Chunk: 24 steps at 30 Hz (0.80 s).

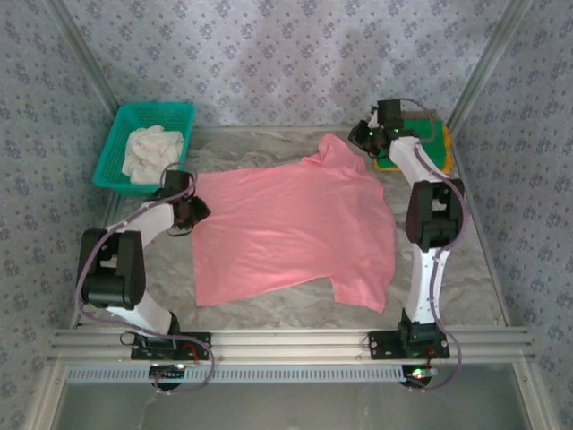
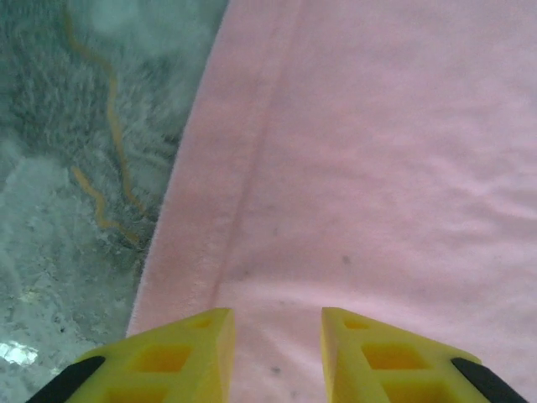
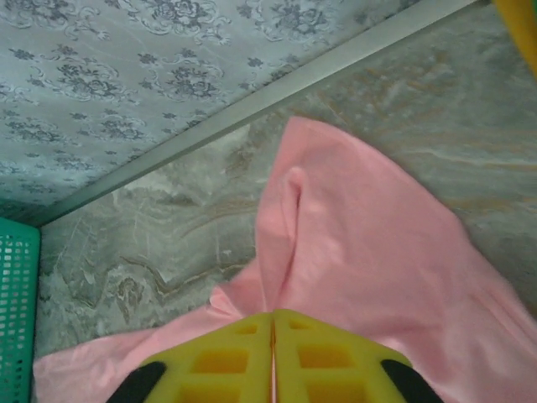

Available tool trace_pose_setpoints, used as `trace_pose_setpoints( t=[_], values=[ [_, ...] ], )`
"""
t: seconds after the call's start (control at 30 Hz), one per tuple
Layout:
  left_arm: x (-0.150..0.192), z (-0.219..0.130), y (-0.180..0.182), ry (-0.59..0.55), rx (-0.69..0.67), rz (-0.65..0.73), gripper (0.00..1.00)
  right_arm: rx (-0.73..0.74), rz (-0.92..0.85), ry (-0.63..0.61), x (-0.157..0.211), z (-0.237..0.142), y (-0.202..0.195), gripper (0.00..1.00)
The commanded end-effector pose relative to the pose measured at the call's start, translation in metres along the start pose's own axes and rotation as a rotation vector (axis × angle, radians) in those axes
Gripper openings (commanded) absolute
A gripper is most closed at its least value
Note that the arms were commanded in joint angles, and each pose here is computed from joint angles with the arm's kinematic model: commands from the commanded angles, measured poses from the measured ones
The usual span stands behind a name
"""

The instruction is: Fold and stack the t-shirts

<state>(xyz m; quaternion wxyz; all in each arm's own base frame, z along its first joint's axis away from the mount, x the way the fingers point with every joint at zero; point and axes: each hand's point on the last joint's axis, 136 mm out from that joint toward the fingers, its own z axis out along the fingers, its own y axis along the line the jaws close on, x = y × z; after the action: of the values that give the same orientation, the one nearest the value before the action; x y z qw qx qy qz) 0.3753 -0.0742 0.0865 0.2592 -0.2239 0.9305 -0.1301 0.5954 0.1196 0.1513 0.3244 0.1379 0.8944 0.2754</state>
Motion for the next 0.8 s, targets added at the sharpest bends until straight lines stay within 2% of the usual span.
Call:
trace_pose_setpoints(
  t=[0.0, 0.07, 0.17, 0.27, 0.33, 0.57, 0.77],
  values=[
    [0.031, -0.021, -0.032, 0.030, 0.028, 0.077, 0.35, 0.014, 0.012, 0.052, 0.012, 0.005, -0.001, 0.09],
    [0.056, -0.016, -0.030, 0.070, 0.024, 0.065, 0.35, 0.022, 0.029, 0.086, 0.015, 0.013, -0.005, 0.09],
    [0.085, 0.001, -0.006, 0.113, -0.012, 0.005, 0.35, 0.053, 0.011, 0.203, 0.038, 0.018, -0.014, 0.08],
    [0.095, 0.014, 0.016, 0.146, -0.065, -0.020, 0.35, 0.105, 0.050, 0.172, 0.047, 0.015, -0.034, 0.07],
    [0.097, 0.023, 0.028, 0.154, -0.088, -0.037, 0.35, 0.116, 0.081, 0.151, 0.047, 0.017, -0.049, 0.06],
    [0.083, 0.038, 0.051, 0.157, -0.133, -0.069, 0.35, 0.155, 0.080, 0.243, 0.074, 0.043, -0.083, 0.05],
    [0.073, 0.038, 0.061, 0.142, -0.154, -0.071, 0.36, 0.197, 0.147, 0.223, 0.071, 0.068, -0.114, 0.04]
  ],
)
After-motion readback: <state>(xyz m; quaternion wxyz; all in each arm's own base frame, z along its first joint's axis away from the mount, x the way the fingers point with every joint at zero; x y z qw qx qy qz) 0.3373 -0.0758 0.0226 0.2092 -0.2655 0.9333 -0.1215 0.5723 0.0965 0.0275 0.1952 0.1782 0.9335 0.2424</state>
